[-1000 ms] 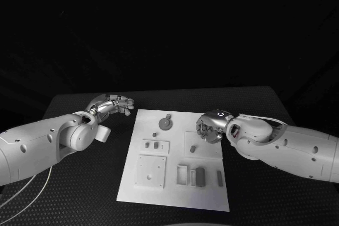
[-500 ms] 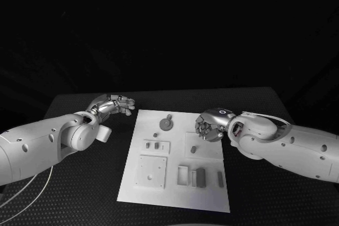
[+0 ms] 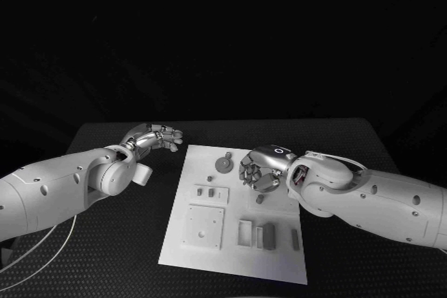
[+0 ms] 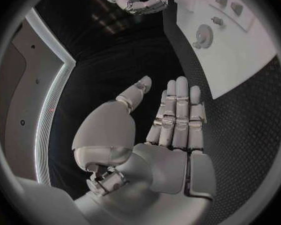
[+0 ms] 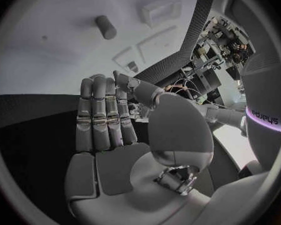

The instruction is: Assemble the parts on the task board

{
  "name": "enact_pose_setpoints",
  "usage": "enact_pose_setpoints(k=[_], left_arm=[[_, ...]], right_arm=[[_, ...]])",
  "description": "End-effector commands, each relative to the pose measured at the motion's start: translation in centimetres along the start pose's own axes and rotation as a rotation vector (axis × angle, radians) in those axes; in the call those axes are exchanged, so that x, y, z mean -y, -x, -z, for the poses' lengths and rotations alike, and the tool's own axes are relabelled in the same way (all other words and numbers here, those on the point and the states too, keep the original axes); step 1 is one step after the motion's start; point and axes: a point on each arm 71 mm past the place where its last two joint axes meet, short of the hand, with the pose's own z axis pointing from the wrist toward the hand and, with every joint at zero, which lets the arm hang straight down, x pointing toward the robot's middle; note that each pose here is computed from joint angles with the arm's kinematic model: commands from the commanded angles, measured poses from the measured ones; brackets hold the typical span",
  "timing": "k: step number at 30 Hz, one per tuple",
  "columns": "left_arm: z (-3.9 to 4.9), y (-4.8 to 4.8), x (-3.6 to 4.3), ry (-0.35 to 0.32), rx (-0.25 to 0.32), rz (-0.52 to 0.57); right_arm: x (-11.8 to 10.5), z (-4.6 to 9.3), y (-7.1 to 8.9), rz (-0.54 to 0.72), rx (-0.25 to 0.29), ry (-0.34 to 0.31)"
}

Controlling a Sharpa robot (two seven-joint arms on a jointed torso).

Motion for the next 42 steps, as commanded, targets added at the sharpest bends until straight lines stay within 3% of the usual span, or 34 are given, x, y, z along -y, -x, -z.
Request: enact_pose_setpoints(k=[1, 9, 17, 27, 42], left_arm=[[-0.16, -0.19, 0.13, -0.004, -0.007, 0.011], [-0.70, -0.69, 0.31, -0.006, -0.010, 0.009], [-1.07, -1.20, 0.55, -0.009, -0.017, 0.010], [-1.26, -1.51, 0.63, -0.010, -0.022, 0.011], [-1.33, -1.63, 0.64, -0.011, -0.026, 0.012]], right_arm=[[-1.1, -0.7, -0.1, 0.000, 0.006, 0.046], [-3.1, -2.3, -0.9, 0.018, -0.002, 0.095], [-5.0, -3.1, -3.4, 0.023, -0.043, 0.137], [-6.1, -3.2, -6.1, 0.025, -0.101, 0.164], [-7.0, -3.0, -7.8, 0.015, -0.137, 0.184]])
